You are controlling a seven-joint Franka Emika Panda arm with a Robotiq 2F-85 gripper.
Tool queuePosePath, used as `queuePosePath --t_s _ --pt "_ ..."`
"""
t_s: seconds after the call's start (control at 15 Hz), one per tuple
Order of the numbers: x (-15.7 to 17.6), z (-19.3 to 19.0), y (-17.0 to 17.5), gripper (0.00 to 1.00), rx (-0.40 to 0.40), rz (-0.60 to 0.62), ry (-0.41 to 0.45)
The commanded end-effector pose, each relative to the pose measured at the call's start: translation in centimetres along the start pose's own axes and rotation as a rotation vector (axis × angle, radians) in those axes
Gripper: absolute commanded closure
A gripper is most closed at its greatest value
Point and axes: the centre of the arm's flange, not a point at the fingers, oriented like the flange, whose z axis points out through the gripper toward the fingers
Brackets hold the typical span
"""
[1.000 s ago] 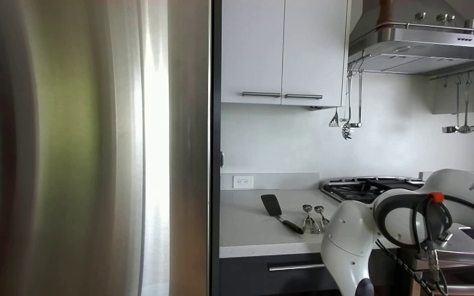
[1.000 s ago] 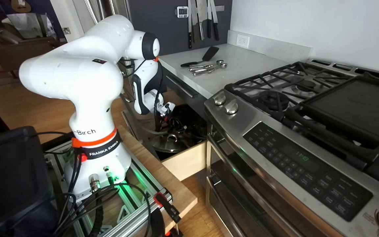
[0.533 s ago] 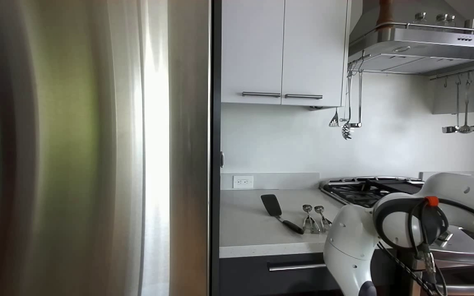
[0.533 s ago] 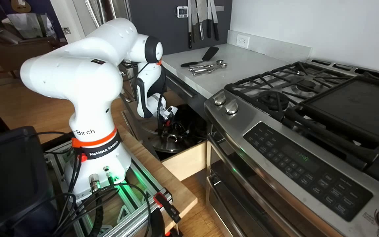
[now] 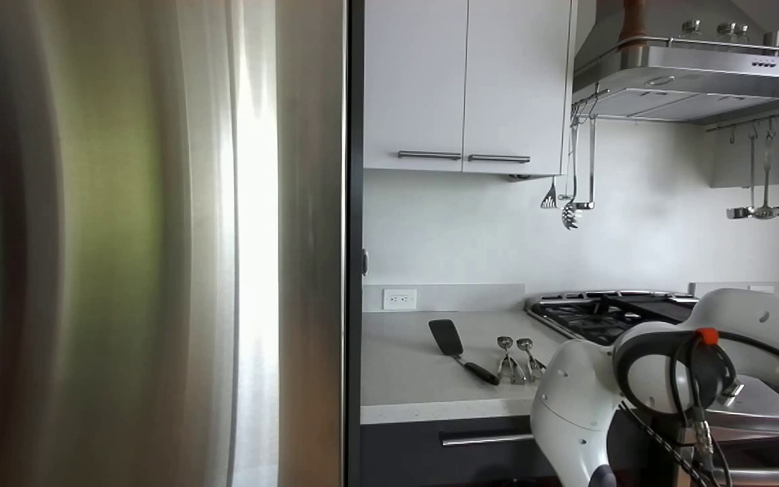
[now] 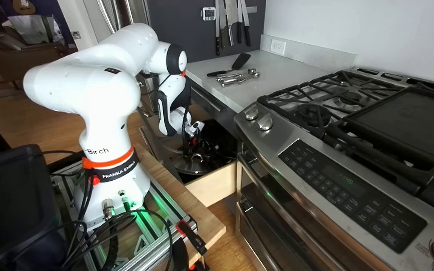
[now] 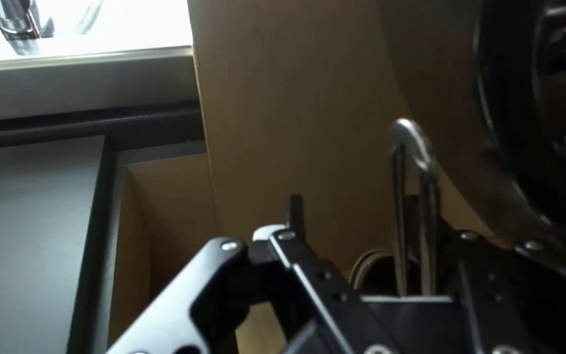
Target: Pick up the silver pot from the open drawer and place it on the bottom left cooker on the hob of the stove
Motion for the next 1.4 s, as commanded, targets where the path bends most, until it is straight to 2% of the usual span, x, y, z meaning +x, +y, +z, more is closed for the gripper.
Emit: queuePosePath --t_s 0.0,0.07,0.2,0.47,0.67,0.73,0.8,0.87,1.2,1.33 --pt "0.4 0.3 -0.7 0.29 -0.008 0.017 0.013" --pt "0.4 0.2 -0.8 0.25 -0.005 0.018 0.011" --pt "0.6 0.0 -1.1 0.32 0.004 0.016 0.009" --pt "0.6 -0.1 -1.9 0.33 0.022 0.009 0.006" --pt "0.8 -0.4 -2.2 0.25 0.032 -0.003 0.008" --pt "0.9 -0.7 -2.4 0.27 0.034 -0.015 0.012" --pt "1.0 -0.8 -2.4 0.22 0.032 -0.026 0.016" --pt "0.9 -0.8 -2.5 0.24 0.035 -0.041 0.017" --pt "1.4 -0.9 -2.6 0.01 0.057 -0.090 0.002" --pt "1.7 -1.5 -2.9 0.03 0.068 -0.117 -0.007"
